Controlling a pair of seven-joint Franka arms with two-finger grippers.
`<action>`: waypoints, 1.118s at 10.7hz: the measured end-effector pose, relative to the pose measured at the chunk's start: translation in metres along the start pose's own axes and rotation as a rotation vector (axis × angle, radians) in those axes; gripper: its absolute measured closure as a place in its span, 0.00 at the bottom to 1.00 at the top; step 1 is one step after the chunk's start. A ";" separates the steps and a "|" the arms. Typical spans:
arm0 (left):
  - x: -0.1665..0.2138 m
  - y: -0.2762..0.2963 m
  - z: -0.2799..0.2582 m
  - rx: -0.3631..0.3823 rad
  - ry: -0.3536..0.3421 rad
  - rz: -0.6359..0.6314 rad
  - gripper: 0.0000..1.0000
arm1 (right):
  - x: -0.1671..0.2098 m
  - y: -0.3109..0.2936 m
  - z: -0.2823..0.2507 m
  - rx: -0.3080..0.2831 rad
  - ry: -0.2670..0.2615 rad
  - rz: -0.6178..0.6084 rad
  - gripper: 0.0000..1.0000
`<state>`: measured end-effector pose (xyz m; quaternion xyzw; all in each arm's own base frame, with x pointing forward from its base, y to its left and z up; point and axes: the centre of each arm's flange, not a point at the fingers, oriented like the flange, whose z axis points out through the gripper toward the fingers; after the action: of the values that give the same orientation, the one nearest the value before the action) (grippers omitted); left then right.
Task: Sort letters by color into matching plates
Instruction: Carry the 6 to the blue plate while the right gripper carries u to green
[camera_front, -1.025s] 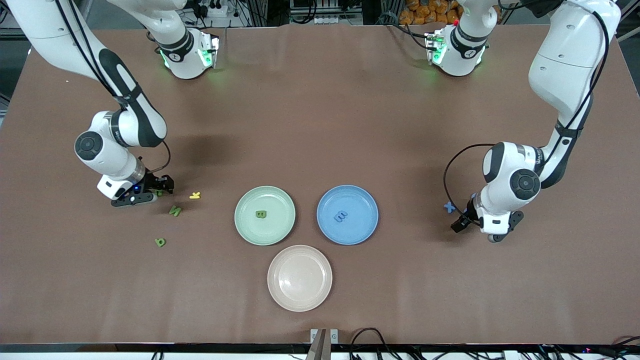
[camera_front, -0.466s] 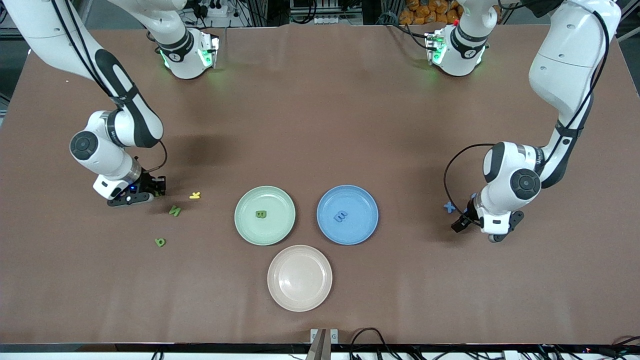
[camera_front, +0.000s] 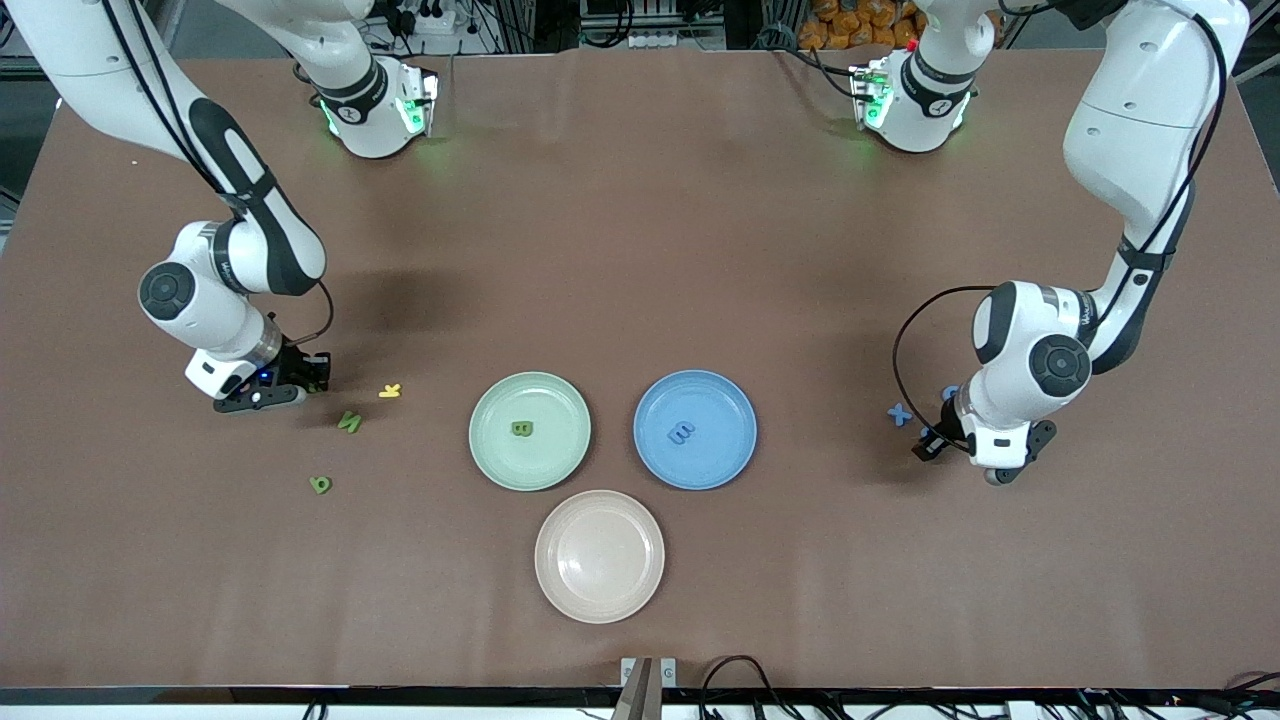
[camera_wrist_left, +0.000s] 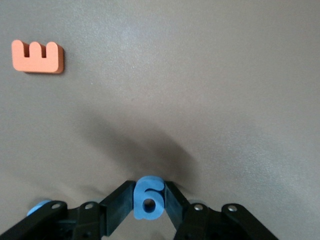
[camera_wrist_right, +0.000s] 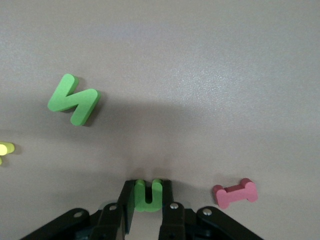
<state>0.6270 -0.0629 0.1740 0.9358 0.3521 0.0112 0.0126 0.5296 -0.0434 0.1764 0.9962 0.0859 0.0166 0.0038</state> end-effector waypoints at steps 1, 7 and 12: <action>0.000 0.000 0.000 0.000 0.000 0.000 0.67 | 0.000 -0.001 0.000 0.001 0.000 -0.001 0.74; 0.006 0.012 -0.023 0.032 -0.008 0.007 0.67 | 0.018 -0.030 -0.023 0.015 -0.045 0.014 0.74; -0.005 0.061 -0.070 0.062 -0.006 0.060 0.67 | 0.062 -0.110 -0.066 0.007 -0.014 0.183 0.74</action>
<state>0.6607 -0.1111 0.2456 0.9459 0.3241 -0.0019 -0.0158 0.5697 0.0760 0.2436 0.9999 -0.0055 0.0099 -0.0005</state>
